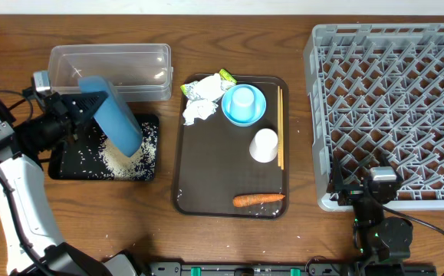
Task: Sort waste into correct bins and load items into the dishwasher rack
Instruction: 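Tilt the blue bowl to pour rice onto the black tray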
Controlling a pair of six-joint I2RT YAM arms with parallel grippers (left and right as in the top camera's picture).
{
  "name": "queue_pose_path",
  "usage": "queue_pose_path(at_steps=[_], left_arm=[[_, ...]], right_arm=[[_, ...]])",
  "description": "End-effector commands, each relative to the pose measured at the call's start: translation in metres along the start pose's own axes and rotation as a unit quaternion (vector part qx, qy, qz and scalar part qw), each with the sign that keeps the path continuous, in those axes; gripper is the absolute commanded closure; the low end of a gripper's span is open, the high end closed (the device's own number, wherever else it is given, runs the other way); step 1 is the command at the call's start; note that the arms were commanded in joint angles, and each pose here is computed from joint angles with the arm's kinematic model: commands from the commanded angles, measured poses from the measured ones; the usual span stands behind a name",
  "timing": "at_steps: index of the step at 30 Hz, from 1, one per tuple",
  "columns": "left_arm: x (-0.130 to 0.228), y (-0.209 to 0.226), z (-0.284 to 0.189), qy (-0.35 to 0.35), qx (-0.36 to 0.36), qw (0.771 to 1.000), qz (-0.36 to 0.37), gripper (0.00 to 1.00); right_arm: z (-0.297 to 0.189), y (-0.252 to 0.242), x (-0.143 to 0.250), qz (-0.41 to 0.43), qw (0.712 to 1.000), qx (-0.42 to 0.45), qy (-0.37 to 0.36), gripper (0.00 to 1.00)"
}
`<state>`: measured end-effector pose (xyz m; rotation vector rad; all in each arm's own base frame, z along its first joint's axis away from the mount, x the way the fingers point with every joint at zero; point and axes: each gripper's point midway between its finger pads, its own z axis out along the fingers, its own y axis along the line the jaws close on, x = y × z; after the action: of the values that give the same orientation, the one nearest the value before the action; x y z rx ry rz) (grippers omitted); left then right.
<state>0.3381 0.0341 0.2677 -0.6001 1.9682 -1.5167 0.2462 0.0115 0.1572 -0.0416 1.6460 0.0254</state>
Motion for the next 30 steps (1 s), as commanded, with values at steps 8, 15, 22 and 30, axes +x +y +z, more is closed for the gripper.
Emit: queue_pose_path(at_steps=[8,15,22,30], left_arm=[[-0.005,-0.015,-0.015,-0.004,0.036,0.999,0.012,0.94],[-0.009,-0.004,-0.016,-0.019,0.008,1.0,0.012,0.94],[0.019,-0.023,-0.005,0.024,0.034,0.999,0.021,0.94],[0.063,-0.029,0.03,0.034,-0.099,0.986,0.128,0.94]], right_arm=[[0.0,-0.003,0.002,0.007,1.0,0.007,0.002,0.01],[0.0,-0.003,0.002,0.007,1.0,0.007,0.002,0.01],[0.0,-0.003,0.002,0.007,1.0,0.007,0.002,0.01],[0.0,-0.003,0.002,0.007,1.0,0.007,0.002,0.01]])
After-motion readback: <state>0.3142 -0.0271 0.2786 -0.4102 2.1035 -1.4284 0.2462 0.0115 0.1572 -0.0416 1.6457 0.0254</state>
